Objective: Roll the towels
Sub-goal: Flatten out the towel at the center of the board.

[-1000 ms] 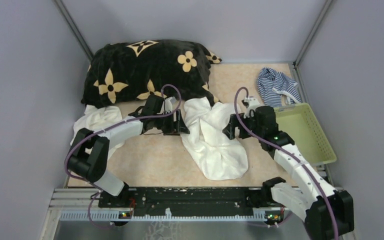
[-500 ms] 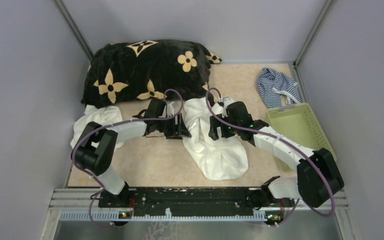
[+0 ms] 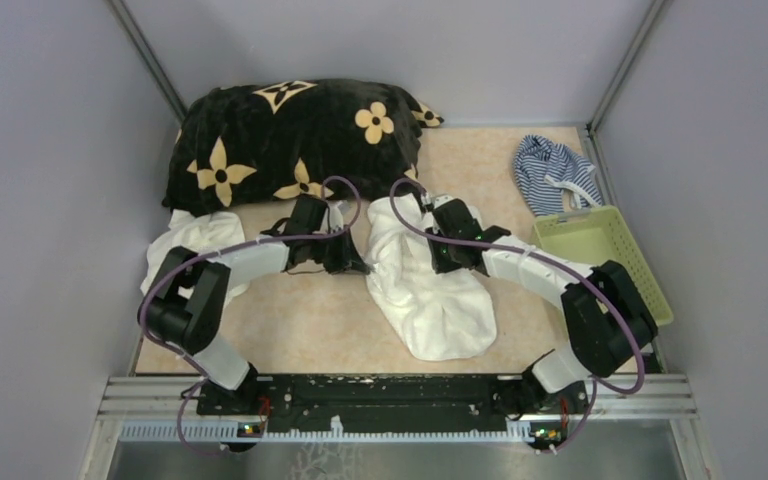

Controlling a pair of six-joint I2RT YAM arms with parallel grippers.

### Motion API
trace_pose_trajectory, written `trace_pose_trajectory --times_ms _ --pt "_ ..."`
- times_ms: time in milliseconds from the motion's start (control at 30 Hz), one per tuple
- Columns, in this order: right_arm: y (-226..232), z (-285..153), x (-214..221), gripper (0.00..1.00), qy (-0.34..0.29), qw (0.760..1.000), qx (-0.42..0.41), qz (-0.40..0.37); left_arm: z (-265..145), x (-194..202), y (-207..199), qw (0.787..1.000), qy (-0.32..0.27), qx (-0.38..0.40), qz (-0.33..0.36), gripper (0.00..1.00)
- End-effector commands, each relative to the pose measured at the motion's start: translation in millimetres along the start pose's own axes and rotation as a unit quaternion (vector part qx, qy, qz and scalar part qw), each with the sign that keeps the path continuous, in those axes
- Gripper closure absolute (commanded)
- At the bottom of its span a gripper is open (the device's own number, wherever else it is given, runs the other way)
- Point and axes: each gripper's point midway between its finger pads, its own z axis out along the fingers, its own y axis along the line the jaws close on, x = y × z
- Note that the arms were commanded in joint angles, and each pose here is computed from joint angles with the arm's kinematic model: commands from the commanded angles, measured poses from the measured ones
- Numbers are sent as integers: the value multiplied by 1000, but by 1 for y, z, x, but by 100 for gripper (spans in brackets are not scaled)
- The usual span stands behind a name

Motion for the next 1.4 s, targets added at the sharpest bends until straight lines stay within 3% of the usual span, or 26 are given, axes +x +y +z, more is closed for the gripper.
trace_pose_trajectory --times_ms 0,67,267,367,633,833,1000,1233,1300,1367 --pt "-36 -26 -40 91 -48 997 53 38 -38 -36 7 997 -74 -23 -7 100" --pt "-54 -43 -53 99 -73 993 56 70 -63 -52 17 993 -112 -34 -24 100" --pt "-95 -105 -102 99 -171 974 55 141 -159 -109 30 963 -254 -86 -27 100" --pt "-105 -121 -107 99 -198 961 66 184 -173 -116 13 960 -272 -71 9 96" --pt "-159 -117 -19 100 -176 905 169 348 -92 -58 -27 988 -145 -13 51 55" --pt "-141 -105 -7 100 -171 914 117 349 -38 -22 -41 995 -79 20 57 39" --pt "-126 -96 -4 100 -164 921 72 345 -4 -22 -40 994 -58 -6 95 34" --pt "-120 -93 0 100 -161 924 55 344 28 -28 -36 989 -44 -43 134 36" --pt "-119 -94 -1 100 -163 923 54 344 32 -29 -35 989 -41 -49 136 51" --pt "-120 -95 -2 100 -165 923 55 344 30 -30 -34 988 -43 -56 135 77"
